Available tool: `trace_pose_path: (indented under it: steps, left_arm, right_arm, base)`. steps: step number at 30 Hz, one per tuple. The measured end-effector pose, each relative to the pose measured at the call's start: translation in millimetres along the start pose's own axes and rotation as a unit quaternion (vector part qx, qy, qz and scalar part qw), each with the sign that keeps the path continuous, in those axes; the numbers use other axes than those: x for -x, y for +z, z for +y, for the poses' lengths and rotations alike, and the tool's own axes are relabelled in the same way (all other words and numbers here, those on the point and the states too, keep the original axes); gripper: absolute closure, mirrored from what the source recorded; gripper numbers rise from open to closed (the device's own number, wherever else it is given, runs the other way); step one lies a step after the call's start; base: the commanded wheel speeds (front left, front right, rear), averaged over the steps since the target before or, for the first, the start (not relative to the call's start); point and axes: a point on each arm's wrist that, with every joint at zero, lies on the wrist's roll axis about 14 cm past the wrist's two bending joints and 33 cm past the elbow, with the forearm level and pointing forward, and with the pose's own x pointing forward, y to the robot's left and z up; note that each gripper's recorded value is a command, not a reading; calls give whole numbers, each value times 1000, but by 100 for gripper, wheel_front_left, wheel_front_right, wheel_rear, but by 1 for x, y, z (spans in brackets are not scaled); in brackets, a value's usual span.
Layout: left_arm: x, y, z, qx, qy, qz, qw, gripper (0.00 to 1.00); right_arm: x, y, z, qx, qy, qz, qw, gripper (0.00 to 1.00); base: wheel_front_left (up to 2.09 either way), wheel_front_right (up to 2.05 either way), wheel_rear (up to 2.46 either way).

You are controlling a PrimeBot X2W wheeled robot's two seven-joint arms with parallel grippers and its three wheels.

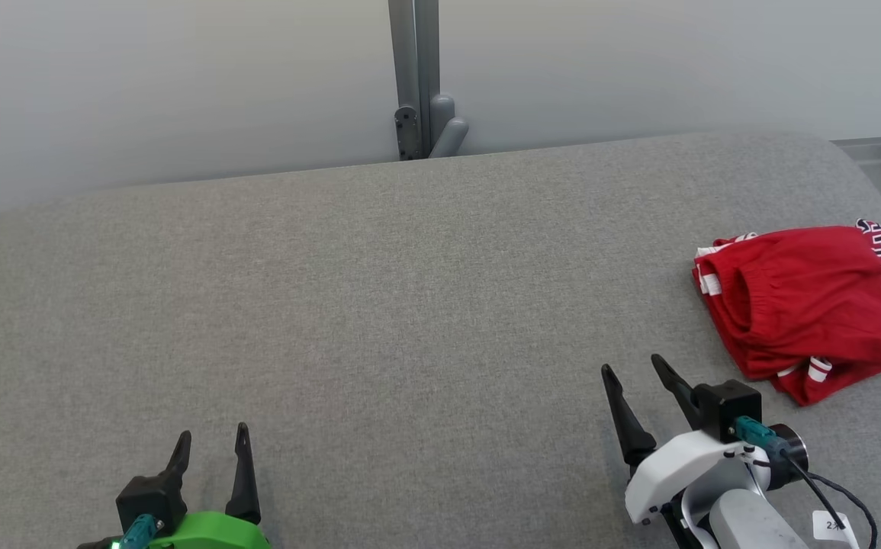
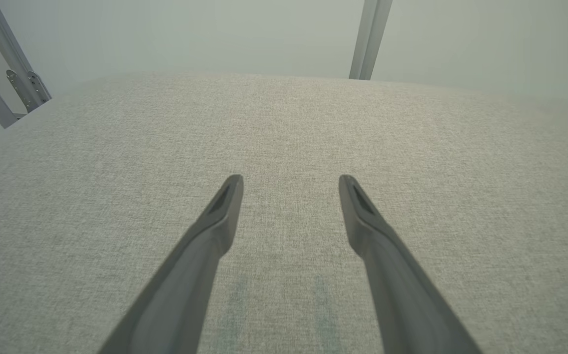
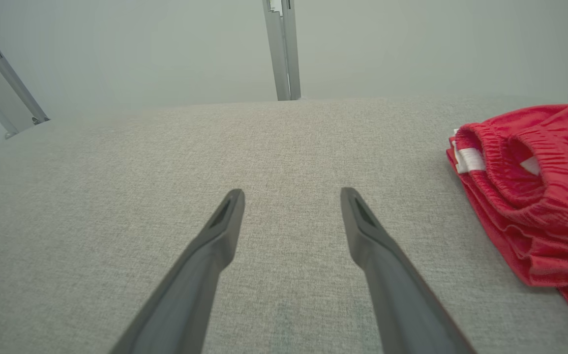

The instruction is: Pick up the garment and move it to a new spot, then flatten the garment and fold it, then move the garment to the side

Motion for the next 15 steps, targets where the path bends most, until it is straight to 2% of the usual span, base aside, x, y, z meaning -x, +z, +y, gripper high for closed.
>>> trace_pose_path:
  steps: [15]
  left_arm:
    - [-1, -6, -5, 6, -8, 10, 1000, 0]
  right_arm:
    - [5, -13, -5, -1, -8, 22, 1000, 0]
  base:
    - [0, 0, 0]
